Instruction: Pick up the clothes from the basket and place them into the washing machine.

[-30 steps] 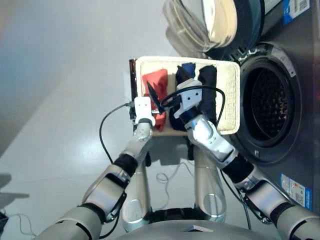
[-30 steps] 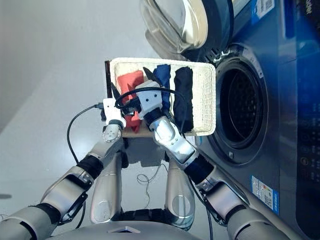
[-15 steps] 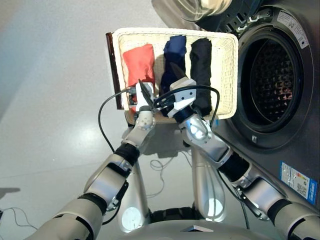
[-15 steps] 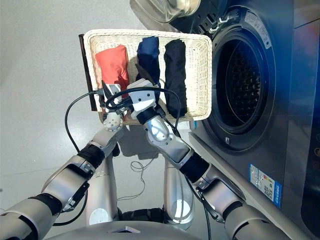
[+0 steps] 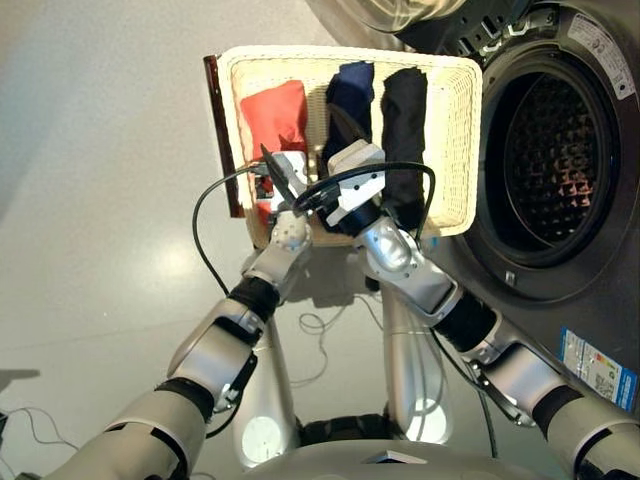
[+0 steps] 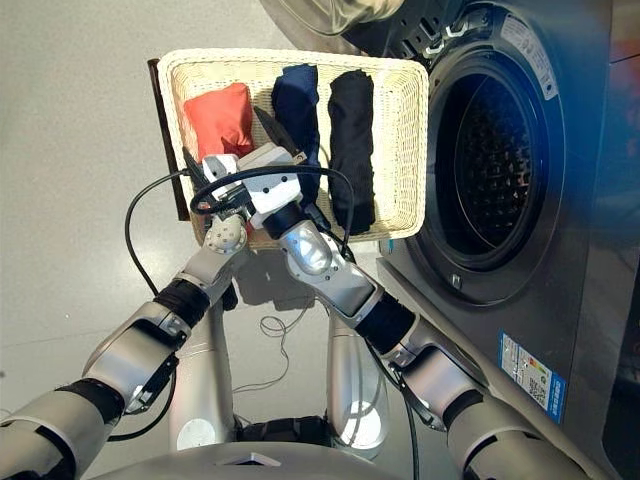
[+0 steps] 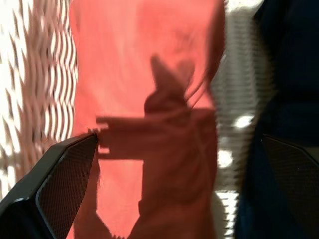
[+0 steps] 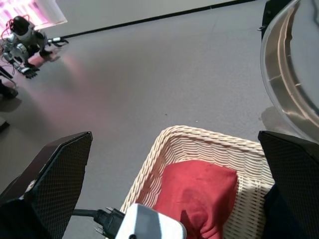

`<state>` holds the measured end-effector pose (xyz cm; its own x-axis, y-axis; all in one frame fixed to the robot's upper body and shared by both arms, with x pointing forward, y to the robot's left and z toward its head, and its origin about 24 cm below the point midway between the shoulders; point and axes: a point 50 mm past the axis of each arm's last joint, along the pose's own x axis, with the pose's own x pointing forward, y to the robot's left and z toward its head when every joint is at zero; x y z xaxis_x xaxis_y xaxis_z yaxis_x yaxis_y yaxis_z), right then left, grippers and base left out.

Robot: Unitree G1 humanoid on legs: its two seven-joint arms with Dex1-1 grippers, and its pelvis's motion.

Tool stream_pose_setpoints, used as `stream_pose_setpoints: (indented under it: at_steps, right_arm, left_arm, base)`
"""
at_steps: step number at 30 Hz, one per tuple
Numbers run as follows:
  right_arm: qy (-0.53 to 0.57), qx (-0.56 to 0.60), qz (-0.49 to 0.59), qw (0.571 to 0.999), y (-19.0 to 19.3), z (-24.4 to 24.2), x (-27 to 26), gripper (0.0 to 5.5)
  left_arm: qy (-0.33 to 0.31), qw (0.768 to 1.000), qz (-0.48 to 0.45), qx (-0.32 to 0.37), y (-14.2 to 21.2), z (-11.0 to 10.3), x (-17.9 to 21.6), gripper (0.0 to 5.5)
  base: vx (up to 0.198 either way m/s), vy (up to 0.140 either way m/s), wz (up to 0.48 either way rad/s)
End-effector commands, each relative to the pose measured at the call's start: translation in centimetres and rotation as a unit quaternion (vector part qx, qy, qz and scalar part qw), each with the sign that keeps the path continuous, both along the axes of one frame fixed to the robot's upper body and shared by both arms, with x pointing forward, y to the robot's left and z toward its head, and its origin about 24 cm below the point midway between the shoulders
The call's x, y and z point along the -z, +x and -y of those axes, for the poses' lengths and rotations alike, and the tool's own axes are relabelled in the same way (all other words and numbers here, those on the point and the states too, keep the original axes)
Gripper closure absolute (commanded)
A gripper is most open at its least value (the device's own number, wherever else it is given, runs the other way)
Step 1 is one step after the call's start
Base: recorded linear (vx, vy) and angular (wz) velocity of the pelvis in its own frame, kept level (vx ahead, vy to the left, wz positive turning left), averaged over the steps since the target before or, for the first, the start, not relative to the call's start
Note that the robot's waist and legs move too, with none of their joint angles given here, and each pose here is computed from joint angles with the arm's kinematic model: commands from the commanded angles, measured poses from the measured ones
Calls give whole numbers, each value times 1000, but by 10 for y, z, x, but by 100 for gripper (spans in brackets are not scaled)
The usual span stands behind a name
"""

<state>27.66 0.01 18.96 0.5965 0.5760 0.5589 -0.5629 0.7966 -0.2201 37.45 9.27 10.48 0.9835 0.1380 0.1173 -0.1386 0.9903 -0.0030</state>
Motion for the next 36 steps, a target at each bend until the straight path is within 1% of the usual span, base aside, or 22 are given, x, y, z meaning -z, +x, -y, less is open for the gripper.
stream_pose_setpoints:
  at_steps: [1, 5, 10, 11, 15, 24, 25, 26, 27, 31, 34, 36]
  right_arm:
    - [87, -87, 72, 990, -34, -13, -39, 0]
    - [95, -94, 72, 988, -36, -11, -42, 0]
    - [104, -94, 72, 987, -36, -7, -44, 0]
    - [104, -95, 65, 988, -36, -7, -40, 0]
    - [106, -109, 59, 987, -37, -9, -42, 0]
    - [106, -133, 24, 985, -34, -6, -35, 0]
    - [105, -133, 20, 985, -33, -6, -34, 0]
    - [105, -131, 10, 986, -31, -6, -32, 0]
    - [103, -130, 8, 986, -30, -6, -31, 0]
    - [74, -123, 15, 989, -25, 1, -29, 0]
    - [92, -81, -12, 992, -14, 20, -22, 0]
    - [86, -55, -10, 995, -12, 33, -18, 0]
  left_arm:
    - [-28, 999, 28, -11, 8, 5, -19, 0]
    - [-30, 999, 16, -23, 13, -4, -19, 0]
    - [-22, 999, 18, -23, 18, -4, -28, 0]
    - [-20, 1000, 8, -23, 17, -4, -22, 0]
    - [-17, 999, 5, -27, 20, -8, -24, 0]
    - [-16, 1000, -5, -18, 20, -5, -21, 0]
    - [-17, 1000, -6, -18, 20, -5, -20, 332]
    - [-19, 1000, -7, -19, 20, -6, -20, 481]
    - [-18, 1000, -7, -19, 20, -7, -20, 550]
    - [-11, 1000, -2, -17, 19, -12, -20, 550]
    - [-11, 1000, 19, -13, 16, -17, -23, 550]
    - [-14, 999, 38, -11, 12, -20, -27, 550]
  base:
    - [0, 0, 0]
    - [0, 0, 0]
    - [15, 2, -47]
    - [92, 19, -52]
    - [24, 7, -10]
    - [0, 0, 0]
    - [0, 0, 0]
    - [0, 0, 0]
    - [0, 0, 0]
    - [0, 0, 0]
    - [0, 0, 0]
    - [0, 0, 0]
